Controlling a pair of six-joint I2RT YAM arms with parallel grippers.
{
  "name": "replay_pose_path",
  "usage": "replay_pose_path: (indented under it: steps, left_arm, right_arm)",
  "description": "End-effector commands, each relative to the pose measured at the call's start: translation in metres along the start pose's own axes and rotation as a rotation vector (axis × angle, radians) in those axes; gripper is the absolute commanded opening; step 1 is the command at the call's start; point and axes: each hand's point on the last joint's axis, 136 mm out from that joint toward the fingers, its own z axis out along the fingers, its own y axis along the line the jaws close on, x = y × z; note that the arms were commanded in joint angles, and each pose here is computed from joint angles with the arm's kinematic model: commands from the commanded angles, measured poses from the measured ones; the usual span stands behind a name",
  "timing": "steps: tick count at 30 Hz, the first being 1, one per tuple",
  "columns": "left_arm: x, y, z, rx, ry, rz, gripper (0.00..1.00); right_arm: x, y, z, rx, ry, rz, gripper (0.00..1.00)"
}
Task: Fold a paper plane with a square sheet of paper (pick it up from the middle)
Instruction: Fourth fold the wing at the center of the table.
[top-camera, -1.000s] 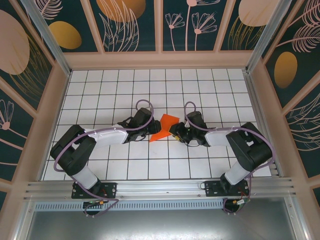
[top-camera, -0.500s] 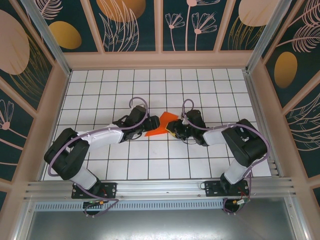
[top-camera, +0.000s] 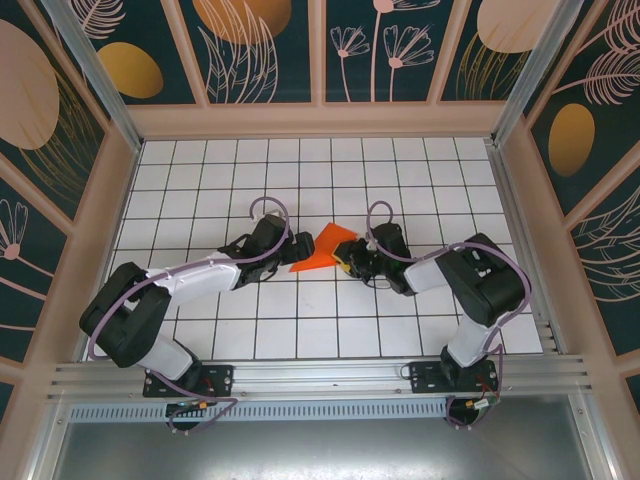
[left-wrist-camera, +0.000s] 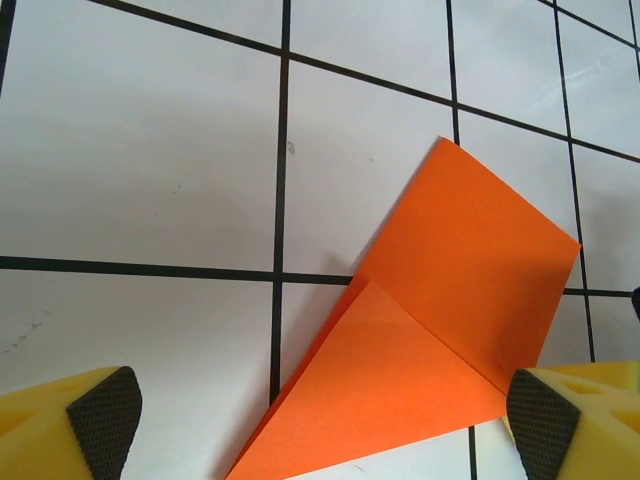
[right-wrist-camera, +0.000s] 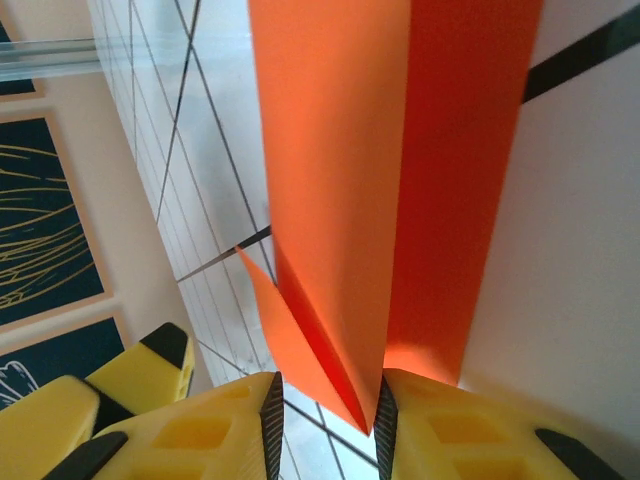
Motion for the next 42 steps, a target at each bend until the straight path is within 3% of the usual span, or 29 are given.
replay_pose_path:
  steps: [1, 8, 17, 27, 34, 42]
  left_arm:
    - [-0.003, 0.008, -0.006, -0.027, -0.019, 0.024, 0.97]
    - [-0.002, 0.006, -0.006, -0.017, -0.01, 0.055, 0.98]
    - [0.0, -0.011, -0.014, 0.103, -0.021, 0.182, 0.99]
    - [0.008, -0.039, -0.04, 0.286, -0.058, 0.332, 0.97]
    - [0.015, -0.067, -0.059, 0.404, -0.106, 0.444, 0.96]
    - [0.02, -0.064, -0.044, 0.365, -0.157, 0.577, 0.91]
  right_arm:
    - [-0.004, 0.015, 0.007, -0.053, -0.001, 0.009, 0.32]
    - [0.0, 0.024, 0.014, -0.075, 0.019, -0.011, 0.28]
    - [0.001, 0.02, 0.008, -0.025, 0.02, -0.019, 0.04]
    - [0.007, 0.015, -0.032, 0.126, -0.008, -0.06, 0.03]
    - [0.002, 0.032, -0.043, 0.128, -0.045, -0.027, 0.03]
    - [-0.004, 0.049, -0.036, 0.117, -0.047, 0.031, 0.03]
